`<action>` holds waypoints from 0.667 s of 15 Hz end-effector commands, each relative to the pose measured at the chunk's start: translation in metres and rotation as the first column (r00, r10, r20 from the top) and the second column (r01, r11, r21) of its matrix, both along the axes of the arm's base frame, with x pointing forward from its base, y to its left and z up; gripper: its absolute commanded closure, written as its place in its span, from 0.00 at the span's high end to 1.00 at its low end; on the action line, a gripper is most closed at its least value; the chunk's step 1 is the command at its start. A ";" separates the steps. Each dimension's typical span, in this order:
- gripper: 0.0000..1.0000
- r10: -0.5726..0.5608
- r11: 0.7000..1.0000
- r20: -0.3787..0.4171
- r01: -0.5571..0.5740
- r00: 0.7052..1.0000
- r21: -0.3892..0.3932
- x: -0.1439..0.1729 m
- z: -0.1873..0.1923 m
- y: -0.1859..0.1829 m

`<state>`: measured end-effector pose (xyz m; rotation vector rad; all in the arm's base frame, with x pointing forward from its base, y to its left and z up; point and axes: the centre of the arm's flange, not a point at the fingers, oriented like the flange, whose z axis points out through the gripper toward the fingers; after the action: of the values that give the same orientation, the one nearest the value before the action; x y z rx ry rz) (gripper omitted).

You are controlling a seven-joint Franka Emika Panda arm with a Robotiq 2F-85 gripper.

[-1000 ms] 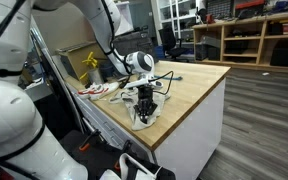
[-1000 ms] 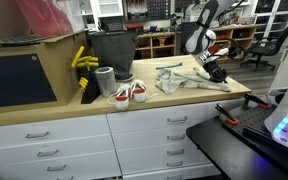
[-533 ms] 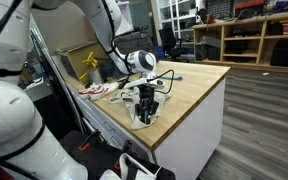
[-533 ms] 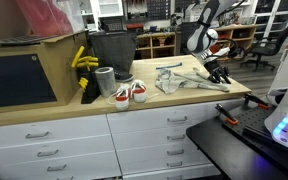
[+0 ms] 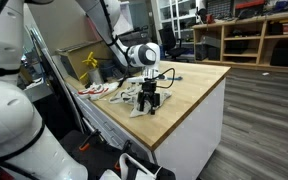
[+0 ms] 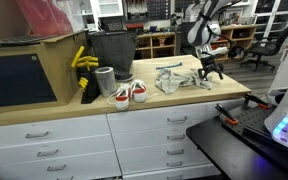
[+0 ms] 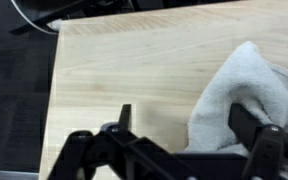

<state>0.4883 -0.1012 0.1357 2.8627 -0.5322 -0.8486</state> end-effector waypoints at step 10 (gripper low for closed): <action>0.42 0.081 0.995 0.076 -0.076 0.994 -0.063 -0.001 0.003 0.020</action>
<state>0.4966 -0.0866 0.1421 2.8893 -0.4685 -0.7128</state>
